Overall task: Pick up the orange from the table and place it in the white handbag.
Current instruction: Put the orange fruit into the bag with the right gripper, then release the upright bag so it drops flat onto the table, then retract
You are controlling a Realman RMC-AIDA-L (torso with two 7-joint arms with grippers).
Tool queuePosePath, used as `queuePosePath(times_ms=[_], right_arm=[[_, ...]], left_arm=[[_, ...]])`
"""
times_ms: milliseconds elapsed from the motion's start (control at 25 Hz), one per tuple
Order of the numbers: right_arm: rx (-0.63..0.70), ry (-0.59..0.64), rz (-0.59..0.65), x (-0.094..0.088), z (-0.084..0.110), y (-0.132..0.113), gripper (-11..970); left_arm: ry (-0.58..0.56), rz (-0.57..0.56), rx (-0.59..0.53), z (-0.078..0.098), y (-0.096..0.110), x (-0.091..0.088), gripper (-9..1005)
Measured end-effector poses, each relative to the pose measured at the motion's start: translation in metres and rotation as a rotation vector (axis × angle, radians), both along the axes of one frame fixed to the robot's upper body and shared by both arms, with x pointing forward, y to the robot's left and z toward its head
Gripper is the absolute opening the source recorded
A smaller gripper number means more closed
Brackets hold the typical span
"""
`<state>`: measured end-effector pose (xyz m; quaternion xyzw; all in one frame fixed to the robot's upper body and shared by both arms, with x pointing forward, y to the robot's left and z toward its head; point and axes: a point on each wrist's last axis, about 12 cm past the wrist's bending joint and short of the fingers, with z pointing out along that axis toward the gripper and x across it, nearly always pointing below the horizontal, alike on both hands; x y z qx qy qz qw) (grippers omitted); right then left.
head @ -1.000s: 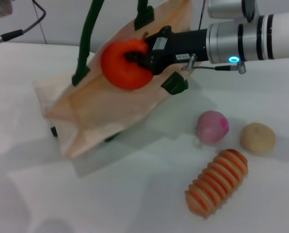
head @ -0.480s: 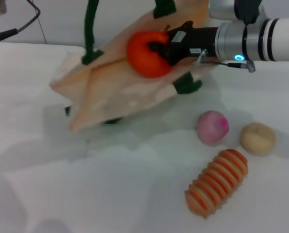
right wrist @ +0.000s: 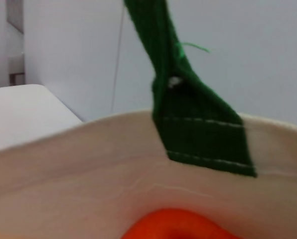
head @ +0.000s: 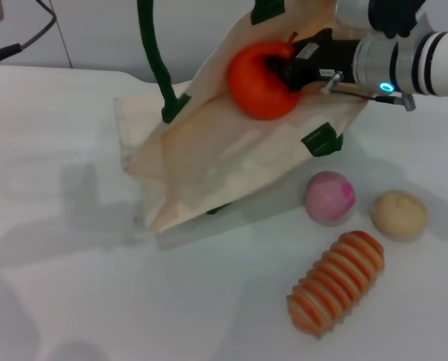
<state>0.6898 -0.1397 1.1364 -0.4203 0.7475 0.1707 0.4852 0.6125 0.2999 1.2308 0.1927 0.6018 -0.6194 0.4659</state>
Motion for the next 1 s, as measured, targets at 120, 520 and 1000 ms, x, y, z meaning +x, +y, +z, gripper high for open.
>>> queuePosePath(times_ms=[120,520,1000], right_arm=[[-0.007,-0.004,-0.023,0.002,0.0,-0.002,74],[0.005,-0.015,-0.051,0.006,0.004,-0.005,76],[-0.018,0.017,0.04,-0.002,0.002,0.0,213]], left_arm=[[0.003,0.006,-0.001,-0.001,0.001,-0.001,177],[0.012,0.036,-0.007,-0.006,0.008,-0.003,187],[0.056,0.118,-0.043,-0.017,0.019,-0.004,200]])
